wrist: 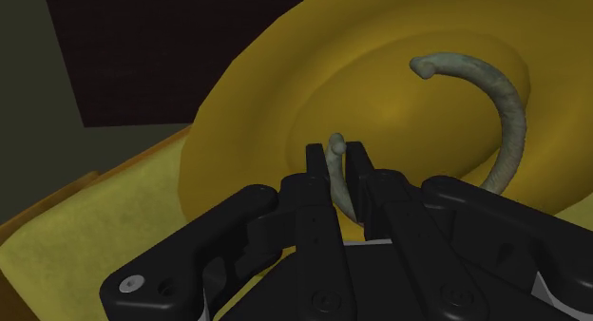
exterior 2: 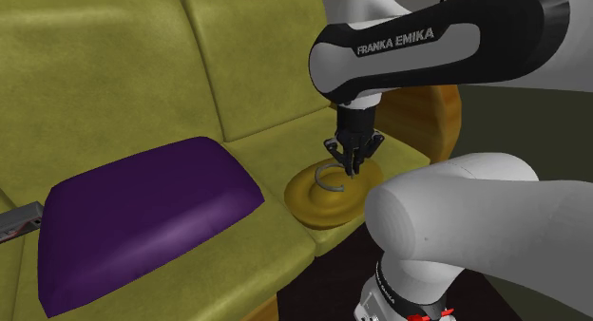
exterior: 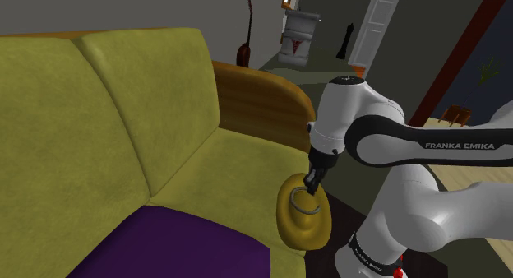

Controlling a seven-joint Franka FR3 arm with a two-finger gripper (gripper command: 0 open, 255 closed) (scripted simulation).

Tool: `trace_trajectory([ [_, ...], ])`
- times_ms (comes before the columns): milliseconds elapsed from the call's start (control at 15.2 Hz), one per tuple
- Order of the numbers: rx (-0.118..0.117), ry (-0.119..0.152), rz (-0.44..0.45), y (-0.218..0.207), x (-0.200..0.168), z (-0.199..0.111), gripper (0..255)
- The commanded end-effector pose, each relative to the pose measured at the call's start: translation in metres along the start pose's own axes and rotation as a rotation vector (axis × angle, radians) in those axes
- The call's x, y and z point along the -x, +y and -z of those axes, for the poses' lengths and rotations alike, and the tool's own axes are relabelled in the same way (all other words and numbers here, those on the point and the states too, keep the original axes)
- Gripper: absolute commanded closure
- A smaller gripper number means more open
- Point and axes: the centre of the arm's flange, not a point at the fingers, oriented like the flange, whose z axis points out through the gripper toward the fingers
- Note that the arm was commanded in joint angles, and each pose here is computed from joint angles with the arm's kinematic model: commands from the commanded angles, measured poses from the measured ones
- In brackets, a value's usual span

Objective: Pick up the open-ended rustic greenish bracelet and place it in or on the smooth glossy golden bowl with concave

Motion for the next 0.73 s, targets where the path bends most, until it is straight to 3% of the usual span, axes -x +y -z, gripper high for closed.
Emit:
trace_trajectory([
  [0,0.000,0.000,0.000,0.000,0.000,0.000,255],
  [198,0.000,0.000,0.000,0.000,0.000,0.000,255],
  [264,0.000,0.000,0.000,0.000,0.000,0.000,0],
  [594,0.000,0.000,0.000,0.000,0.000,0.000,0],
  [660,0.000,0.000,0.000,0.000,0.000,0.013,0],
])
